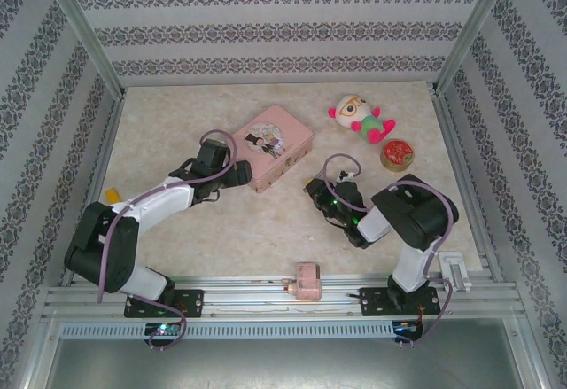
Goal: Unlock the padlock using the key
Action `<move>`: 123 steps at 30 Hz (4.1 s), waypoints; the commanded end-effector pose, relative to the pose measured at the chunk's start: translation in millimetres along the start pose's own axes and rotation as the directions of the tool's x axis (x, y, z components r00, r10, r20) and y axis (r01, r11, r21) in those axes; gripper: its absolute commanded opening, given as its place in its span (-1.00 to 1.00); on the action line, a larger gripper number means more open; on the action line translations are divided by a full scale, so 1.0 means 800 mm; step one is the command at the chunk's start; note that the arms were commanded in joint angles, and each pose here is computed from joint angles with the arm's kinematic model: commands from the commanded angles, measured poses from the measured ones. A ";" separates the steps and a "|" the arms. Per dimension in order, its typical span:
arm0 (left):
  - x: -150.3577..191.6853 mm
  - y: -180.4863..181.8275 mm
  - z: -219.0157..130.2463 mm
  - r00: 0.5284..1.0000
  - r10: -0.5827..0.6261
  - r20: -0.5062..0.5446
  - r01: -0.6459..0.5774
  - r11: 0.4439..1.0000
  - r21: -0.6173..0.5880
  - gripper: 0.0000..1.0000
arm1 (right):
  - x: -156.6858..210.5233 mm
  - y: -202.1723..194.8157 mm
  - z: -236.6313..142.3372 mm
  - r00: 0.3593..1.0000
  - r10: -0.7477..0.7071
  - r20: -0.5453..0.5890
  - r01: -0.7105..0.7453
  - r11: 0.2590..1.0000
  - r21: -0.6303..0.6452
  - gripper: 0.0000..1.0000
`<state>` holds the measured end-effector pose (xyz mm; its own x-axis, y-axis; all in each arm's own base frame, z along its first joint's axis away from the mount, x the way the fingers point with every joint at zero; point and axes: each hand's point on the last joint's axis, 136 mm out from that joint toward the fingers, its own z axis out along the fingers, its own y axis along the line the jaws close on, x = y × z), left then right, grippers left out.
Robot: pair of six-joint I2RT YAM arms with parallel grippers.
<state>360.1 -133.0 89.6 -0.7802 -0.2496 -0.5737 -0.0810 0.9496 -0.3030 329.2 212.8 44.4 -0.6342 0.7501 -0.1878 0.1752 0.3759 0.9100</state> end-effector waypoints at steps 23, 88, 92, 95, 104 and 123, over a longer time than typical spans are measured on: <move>-0.050 0.037 -0.064 0.990 -0.114 0.082 0.112 0.993 0.029 0.99 | -0.063 0.061 -0.208 0.741 -0.604 -0.295 0.660 0.571 0.488 -1.00; -0.046 0.041 -0.070 0.974 -0.213 0.074 0.207 0.975 0.085 0.99 | -0.087 -0.006 -0.059 0.559 -0.340 -0.756 0.824 0.328 0.462 0.15; -0.051 0.034 -0.073 0.969 -0.236 0.079 0.226 0.967 0.121 0.99 | -0.101 0.045 -0.049 0.560 -0.432 -0.707 0.824 0.382 0.419 0.17; -0.055 0.023 -0.074 0.962 -0.265 0.073 0.249 0.953 0.173 0.99 | -0.117 0.081 -0.031 0.562 -0.501 -0.658 0.823 0.421 0.382 0.20; -0.058 -0.006 -0.061 0.945 -0.327 0.023 0.307 0.907 0.288 0.99 | -0.158 0.153 0.068 0.579 -0.620 -0.529 0.803 0.549 0.235 0.27; -0.044 -0.049 -0.013 0.970 -0.227 -0.083 0.242 0.917 0.318 0.57 | -0.129 0.111 0.142 0.618 -0.537 -0.574 0.722 0.677 0.144 0.06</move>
<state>370.9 -147.0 114.5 -0.7939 -0.4763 -0.3779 -0.1446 0.7516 -0.6436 507.0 222.9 102.8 -0.9111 -0.0621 -0.4076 -0.2302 0.8967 0.3780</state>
